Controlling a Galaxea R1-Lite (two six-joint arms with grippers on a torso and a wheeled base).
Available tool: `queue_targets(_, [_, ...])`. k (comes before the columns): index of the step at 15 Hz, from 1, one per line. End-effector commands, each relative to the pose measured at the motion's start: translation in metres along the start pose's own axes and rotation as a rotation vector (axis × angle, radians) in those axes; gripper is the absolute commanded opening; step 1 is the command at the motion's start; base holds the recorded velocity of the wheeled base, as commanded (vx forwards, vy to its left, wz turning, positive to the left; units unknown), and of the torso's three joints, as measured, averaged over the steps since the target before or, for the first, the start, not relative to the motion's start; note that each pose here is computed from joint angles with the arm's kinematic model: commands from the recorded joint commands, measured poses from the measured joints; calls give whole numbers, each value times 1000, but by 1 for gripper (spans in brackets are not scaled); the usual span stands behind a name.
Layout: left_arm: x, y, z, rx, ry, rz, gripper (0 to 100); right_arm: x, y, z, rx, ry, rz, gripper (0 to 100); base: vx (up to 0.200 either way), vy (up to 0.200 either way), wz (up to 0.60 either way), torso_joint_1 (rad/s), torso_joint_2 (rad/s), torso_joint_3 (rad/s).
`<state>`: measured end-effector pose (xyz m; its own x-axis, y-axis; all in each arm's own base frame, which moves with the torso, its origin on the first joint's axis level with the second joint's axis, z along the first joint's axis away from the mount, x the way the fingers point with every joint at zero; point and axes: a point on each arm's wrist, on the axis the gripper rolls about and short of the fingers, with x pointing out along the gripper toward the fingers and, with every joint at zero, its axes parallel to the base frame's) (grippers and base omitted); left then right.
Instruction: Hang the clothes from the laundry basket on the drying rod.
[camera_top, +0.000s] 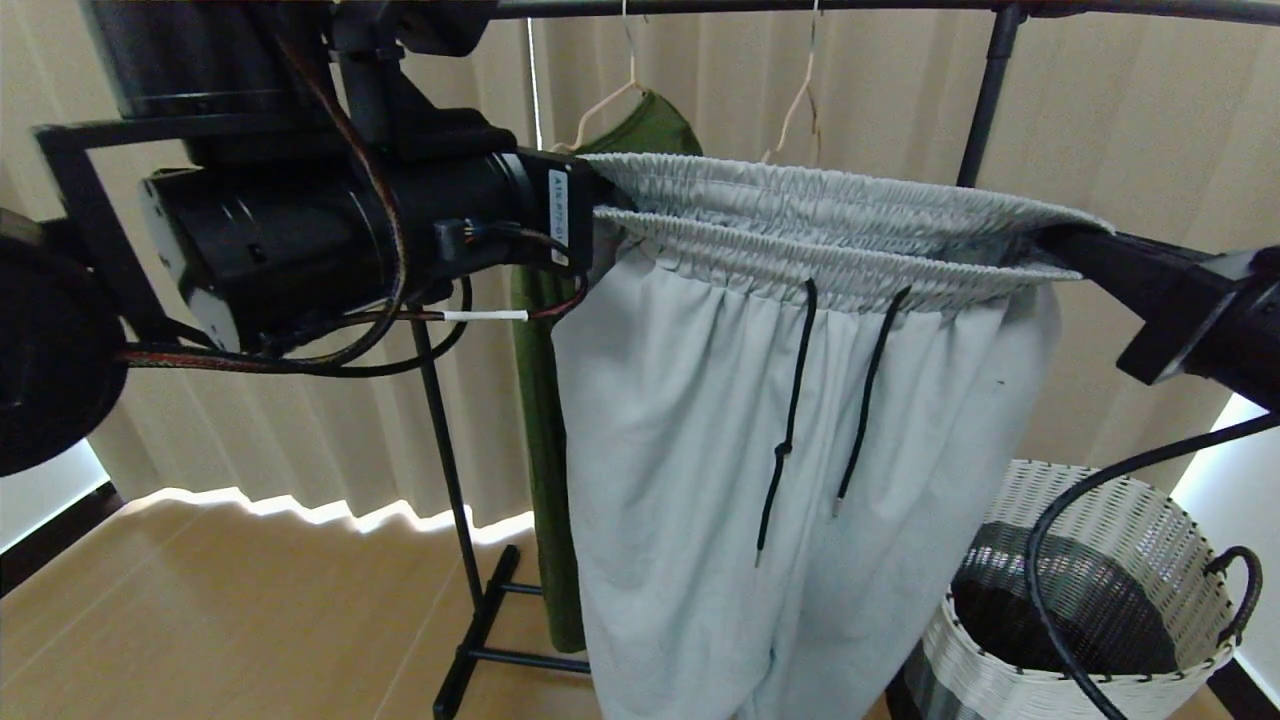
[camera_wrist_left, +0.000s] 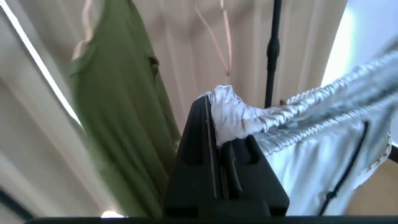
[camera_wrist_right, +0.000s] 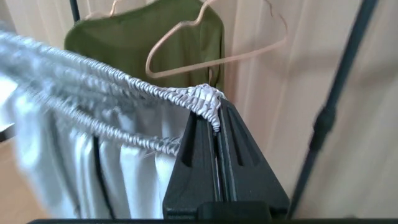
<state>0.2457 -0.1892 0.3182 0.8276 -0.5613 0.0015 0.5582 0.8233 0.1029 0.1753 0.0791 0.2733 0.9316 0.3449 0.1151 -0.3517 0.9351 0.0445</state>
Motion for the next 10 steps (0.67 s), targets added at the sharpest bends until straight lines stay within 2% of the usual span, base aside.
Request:
queue_targets(1, [16,-3,-8,1,21,-4,0,-23,-1,8,4,-38,22,0,0,0,0,0,0,0])
queue_targets(5, [18,-4,-12,-3,35,-4,0,-29,0,2,2,-18,77,0,0,0,0,0,0,0])
queue_targets(10, [2,-2,-13,0,46,-2,0,-8,0,-11,-1,41,65,0,0,0,0,0,0,0])
